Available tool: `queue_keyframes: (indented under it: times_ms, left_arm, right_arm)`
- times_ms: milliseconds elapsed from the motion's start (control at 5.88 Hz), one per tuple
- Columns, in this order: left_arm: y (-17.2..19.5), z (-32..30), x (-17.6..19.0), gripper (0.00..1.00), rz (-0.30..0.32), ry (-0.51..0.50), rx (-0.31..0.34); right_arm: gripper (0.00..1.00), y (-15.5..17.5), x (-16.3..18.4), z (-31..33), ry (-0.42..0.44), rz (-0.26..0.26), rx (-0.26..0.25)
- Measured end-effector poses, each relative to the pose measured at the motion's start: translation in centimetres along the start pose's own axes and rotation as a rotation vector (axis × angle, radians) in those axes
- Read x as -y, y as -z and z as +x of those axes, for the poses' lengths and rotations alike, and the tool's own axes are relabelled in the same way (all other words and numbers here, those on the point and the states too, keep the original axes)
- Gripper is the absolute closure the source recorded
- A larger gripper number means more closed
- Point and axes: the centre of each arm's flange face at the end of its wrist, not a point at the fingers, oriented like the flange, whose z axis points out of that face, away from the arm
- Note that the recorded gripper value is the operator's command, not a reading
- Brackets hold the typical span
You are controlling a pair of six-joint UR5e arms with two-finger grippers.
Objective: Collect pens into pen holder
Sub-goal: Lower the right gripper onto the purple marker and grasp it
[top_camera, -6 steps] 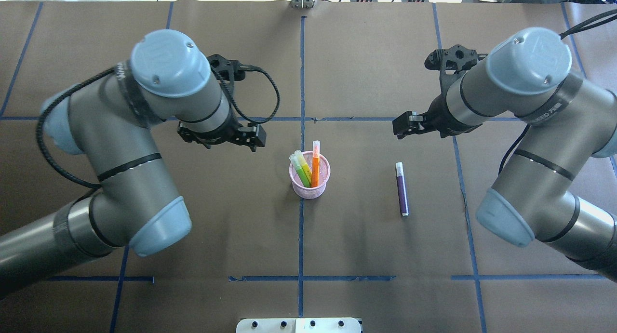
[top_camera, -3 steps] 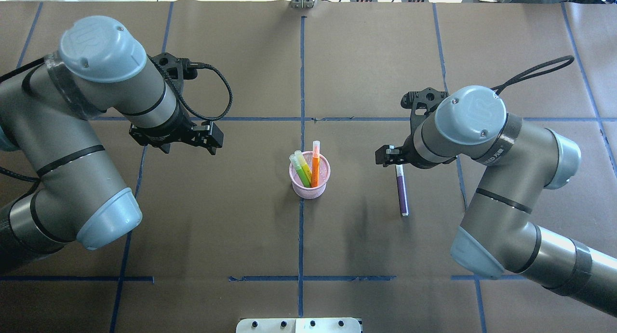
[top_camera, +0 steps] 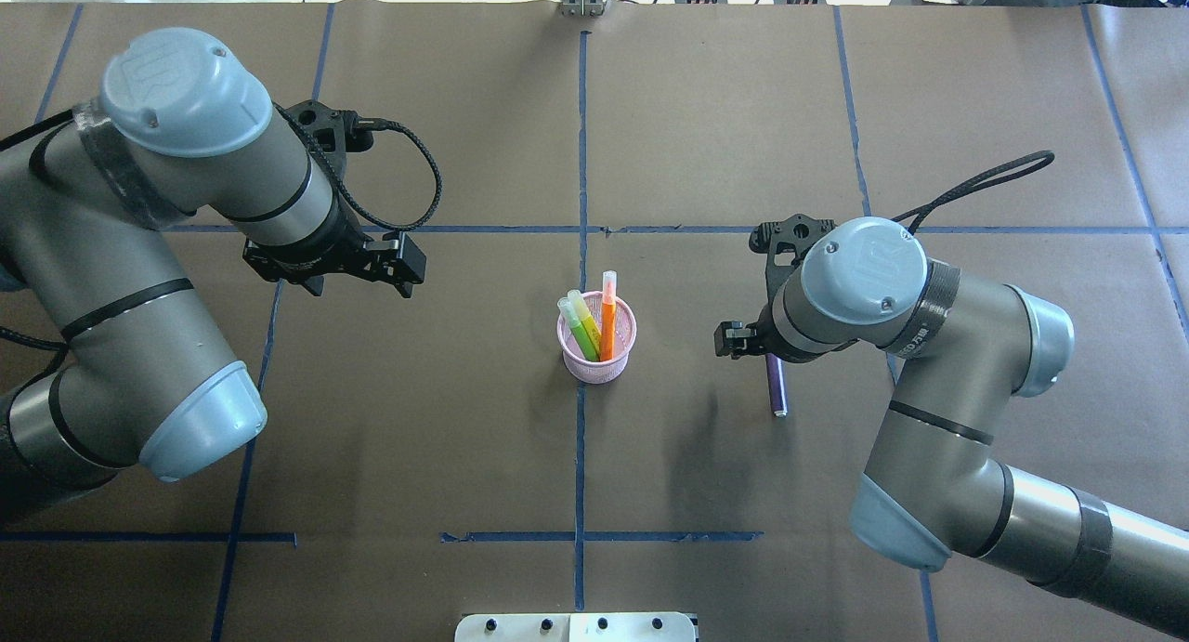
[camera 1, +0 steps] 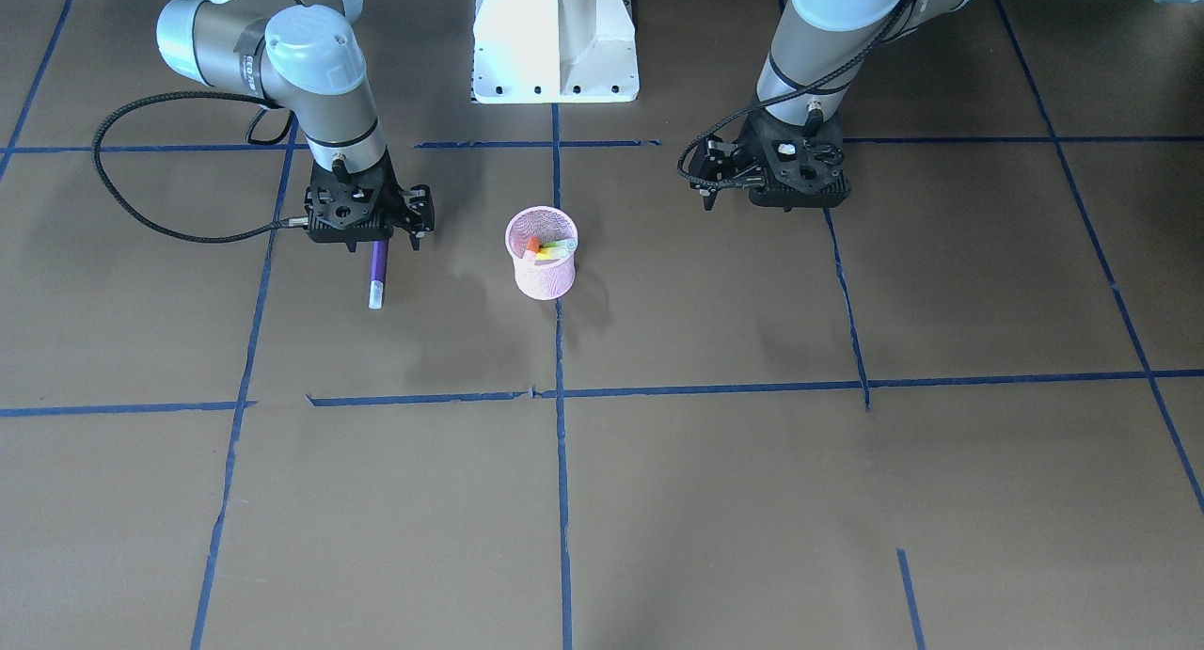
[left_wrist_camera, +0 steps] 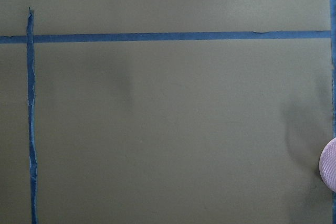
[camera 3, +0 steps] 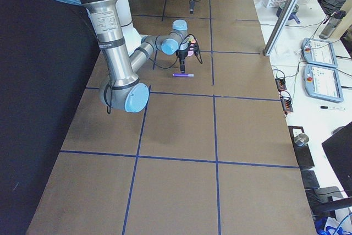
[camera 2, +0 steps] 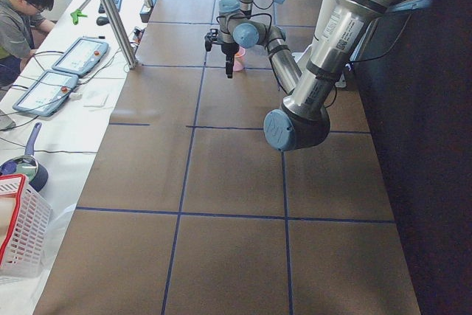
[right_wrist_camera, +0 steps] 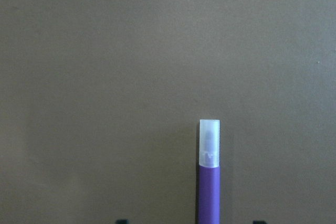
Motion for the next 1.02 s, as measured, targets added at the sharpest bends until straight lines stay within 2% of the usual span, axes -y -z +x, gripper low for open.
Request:
queue_keyframes:
  times_ms: [170, 851, 1021]
  left_arm:
    - [0.2, 0.0, 0.0, 0.00, 0.005, 0.000, -0.001]
    - [0.5, -0.1, 0.0, 0.00, 0.026, -0.003, 0.003]
    - [0.6, -0.1, 0.0, 0.00, 0.027, -0.004, 0.002]
  right_arm:
    - [0.54, -0.9, 0.1, 0.3, -0.002, -0.007, -0.016]
    - [0.54, -2.3, 0.2, 0.8, -0.001, -0.019, -0.043]
    - [0.57, -2.8, 0.2, 0.9, -0.002, -0.024, -0.051]
